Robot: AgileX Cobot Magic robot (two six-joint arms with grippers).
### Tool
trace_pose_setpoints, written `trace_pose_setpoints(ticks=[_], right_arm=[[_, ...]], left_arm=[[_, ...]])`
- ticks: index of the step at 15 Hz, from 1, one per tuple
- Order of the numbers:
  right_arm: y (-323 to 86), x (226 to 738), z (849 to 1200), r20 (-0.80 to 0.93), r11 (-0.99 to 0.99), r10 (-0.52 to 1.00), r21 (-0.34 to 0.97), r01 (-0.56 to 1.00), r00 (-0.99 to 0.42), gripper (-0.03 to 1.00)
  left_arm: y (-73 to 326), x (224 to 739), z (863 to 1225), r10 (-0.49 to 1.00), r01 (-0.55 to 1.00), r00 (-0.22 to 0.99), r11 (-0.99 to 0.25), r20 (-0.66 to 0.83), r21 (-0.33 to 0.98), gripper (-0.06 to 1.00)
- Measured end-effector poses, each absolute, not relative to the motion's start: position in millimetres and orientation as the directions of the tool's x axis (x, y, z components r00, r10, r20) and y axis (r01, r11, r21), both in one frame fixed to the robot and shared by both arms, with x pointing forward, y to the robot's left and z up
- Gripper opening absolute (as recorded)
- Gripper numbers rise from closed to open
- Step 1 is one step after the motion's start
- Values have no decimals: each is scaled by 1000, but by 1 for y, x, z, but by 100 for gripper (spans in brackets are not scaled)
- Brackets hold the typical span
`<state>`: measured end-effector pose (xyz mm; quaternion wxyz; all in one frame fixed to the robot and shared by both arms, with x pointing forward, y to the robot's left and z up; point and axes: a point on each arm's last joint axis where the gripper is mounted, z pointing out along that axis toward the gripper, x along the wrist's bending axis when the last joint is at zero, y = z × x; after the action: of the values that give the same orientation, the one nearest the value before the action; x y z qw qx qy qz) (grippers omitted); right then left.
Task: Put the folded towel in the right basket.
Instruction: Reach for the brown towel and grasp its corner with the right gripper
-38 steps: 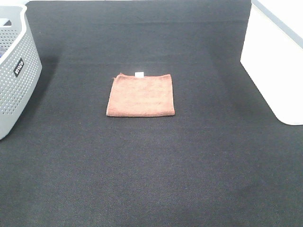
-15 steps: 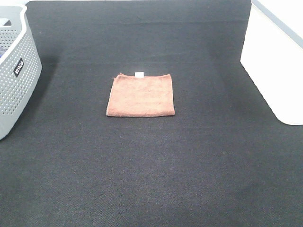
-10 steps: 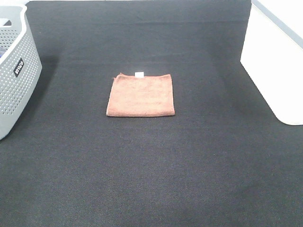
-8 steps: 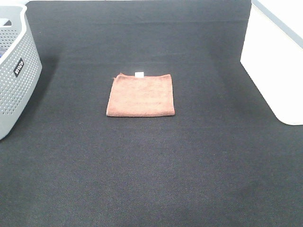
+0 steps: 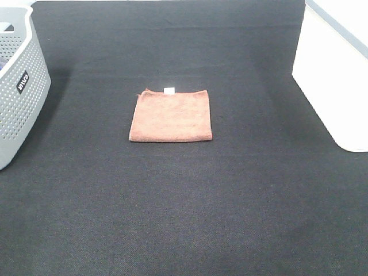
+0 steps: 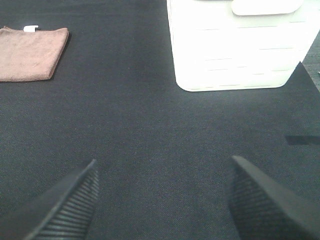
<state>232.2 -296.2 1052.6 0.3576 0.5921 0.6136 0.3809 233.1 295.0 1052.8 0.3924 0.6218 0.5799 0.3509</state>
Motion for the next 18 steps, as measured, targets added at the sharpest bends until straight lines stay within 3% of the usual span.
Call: trace_pose_setpoints(ticks=[18], right_arm=[[-296, 232, 1053, 12, 9, 999, 891, 454, -43, 68]], left_arm=[[295, 233, 1053, 997, 446, 81, -19, -19, 895, 88]])
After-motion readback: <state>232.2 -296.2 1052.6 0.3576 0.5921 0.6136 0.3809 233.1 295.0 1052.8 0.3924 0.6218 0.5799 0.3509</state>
